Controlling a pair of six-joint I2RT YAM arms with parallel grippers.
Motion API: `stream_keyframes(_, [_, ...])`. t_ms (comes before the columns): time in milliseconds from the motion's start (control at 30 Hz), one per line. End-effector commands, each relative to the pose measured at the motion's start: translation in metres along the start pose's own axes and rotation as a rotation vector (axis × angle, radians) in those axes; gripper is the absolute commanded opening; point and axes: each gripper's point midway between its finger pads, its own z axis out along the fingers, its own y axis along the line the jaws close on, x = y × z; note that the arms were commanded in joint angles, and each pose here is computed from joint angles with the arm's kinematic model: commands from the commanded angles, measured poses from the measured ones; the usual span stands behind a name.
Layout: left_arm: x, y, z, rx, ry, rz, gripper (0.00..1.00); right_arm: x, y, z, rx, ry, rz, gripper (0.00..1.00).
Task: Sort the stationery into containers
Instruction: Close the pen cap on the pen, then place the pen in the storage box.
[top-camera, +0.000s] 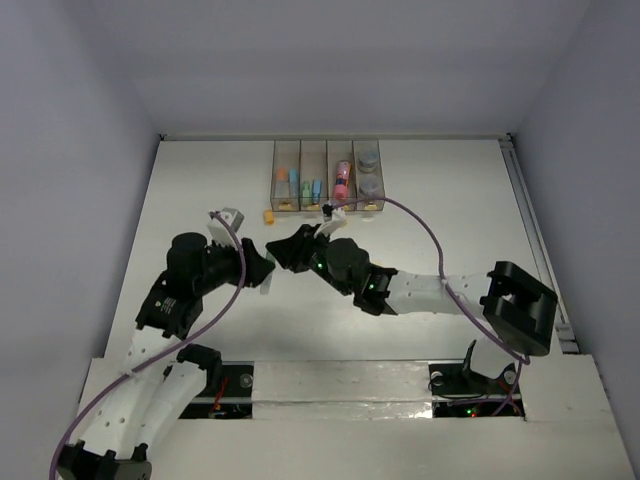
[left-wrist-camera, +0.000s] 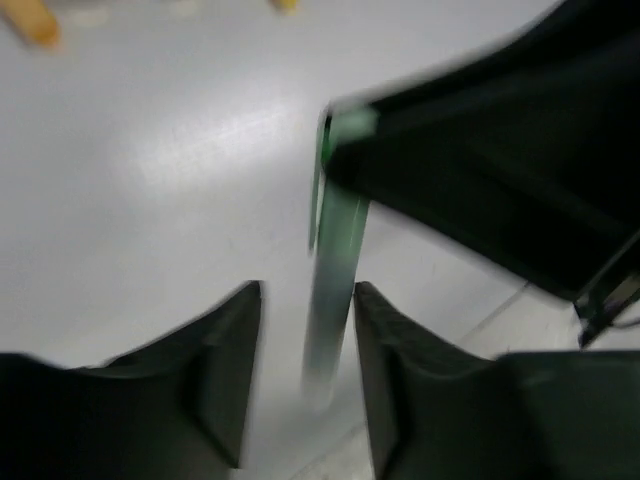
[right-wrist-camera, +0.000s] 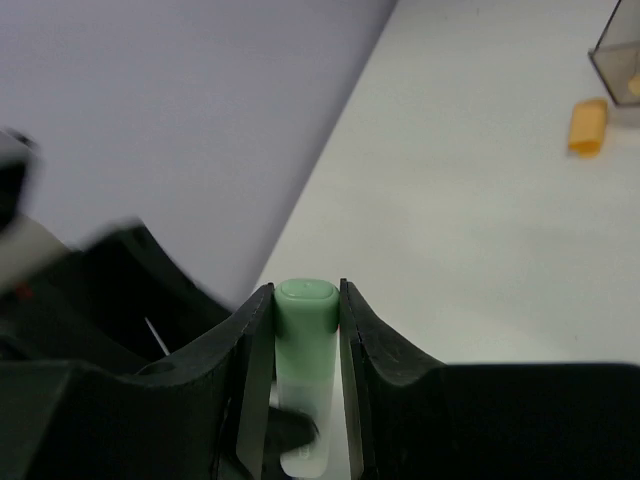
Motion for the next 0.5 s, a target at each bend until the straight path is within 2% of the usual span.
stream_keyframes(0, [-0.113,-0.022,-0.012,0.061,-0.433,0.123,0.42,0.03,-0.025,0.002,0.074,0.16,-0.06,0.0])
stream_keyframes(33, [-0.112,-0.023,-0.011,0.067,-0.424,0.121,0.47,-0.008,-0.02,0.019,0.073,0.058,-0.051,0.0])
stream_keyframes(67, [-0.111,-0.023,-0.012,0.068,-0.424,0.123,0.54,-0.022,-0.023,0.03,0.089,0.015,-0.058,0.0])
stream_keyframes(133, [-0.111,-0.025,-0.015,0.072,-0.429,0.129,0.62,-0.055,-0.028,0.048,0.126,-0.073,-0.08,0.0])
stream_keyframes(167, [-0.111,-0.026,-0.015,0.074,-0.432,0.133,0.68,-0.091,-0.023,0.061,0.129,-0.148,-0.074,0.0])
stream_keyframes(233, [-0.111,-0.028,-0.019,0.078,-0.443,0.141,0.73,-0.11,-0.035,0.076,0.161,-0.177,-0.08,0.0])
stream_keyframes(267, [-0.111,-0.028,-0.021,0.078,-0.449,0.144,0.77,-0.134,-0.036,0.083,0.163,-0.223,-0.081,0.0])
stream_keyframes(400, [-0.115,-0.029,-0.028,0.065,-0.476,0.146,0.85,-0.162,-0.064,0.102,0.205,-0.254,-0.124,0.0])
stream_keyframes(433, [-0.116,-0.029,-0.031,0.058,-0.486,0.148,0.98,-0.158,-0.079,0.11,0.227,-0.24,-0.157,0.0])
stream_keyframes(467, [-0.117,-0.026,-0.032,0.042,-0.49,0.143,0.99,-0.161,-0.087,0.116,0.235,-0.239,-0.176,0.0])
